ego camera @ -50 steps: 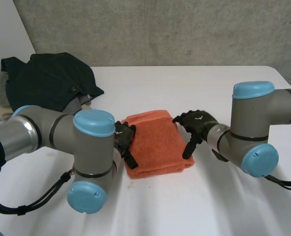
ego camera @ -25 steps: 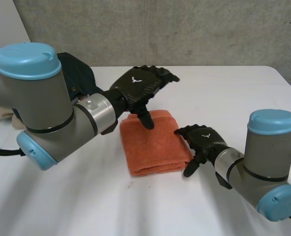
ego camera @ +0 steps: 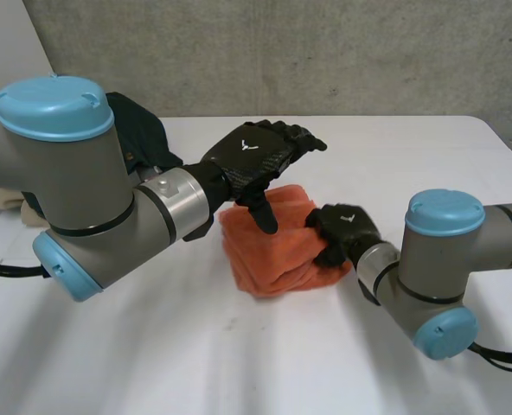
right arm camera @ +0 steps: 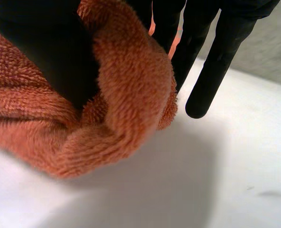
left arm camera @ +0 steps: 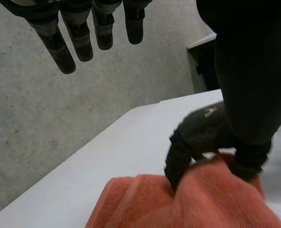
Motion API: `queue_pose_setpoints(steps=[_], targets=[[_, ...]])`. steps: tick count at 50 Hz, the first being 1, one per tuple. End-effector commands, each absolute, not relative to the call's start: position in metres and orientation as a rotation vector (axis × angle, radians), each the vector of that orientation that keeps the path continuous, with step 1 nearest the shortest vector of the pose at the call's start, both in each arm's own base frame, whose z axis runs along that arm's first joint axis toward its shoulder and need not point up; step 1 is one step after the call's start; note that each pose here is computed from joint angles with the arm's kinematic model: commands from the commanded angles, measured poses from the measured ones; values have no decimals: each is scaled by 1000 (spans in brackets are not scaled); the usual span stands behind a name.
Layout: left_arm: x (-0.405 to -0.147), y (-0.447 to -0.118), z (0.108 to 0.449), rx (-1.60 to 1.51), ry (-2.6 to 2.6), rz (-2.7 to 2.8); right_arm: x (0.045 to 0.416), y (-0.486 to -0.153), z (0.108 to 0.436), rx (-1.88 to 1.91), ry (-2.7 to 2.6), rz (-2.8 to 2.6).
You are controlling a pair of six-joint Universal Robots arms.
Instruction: Fold the laundry.
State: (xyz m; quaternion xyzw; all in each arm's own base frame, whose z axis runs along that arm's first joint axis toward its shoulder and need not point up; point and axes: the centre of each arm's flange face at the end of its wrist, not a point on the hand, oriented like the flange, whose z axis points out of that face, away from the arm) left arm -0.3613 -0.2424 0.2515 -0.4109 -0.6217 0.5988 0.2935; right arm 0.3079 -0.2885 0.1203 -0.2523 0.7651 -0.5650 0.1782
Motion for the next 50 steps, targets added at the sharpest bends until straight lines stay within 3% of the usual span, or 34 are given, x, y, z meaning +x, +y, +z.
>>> queue_pose_setpoints(steps=[1,9,14,22,29,40,50], targets=[[-362,-243,260,-1093,-1629,1620,289,-330,143,-641,2153,-1852],[-369,-233,275,-1099,-1569,1644,231,-424,162,-434,2174,-2182],[-373,-226,280,-1106,-1539,1647,172,-486,165,-263,2198,-2346],[-378,-214,286,-1120,-1506,1640,106,-543,147,-178,2309,-2416],[-381,-208,283,-1133,-1504,1622,63,-559,137,-165,2337,-2448],[-381,-208,282,-1130,-1507,1619,37,-560,132,-162,2424,-2484],[-380,-206,276,-1134,-1525,1597,14,-561,126,-410,2626,-2626]])
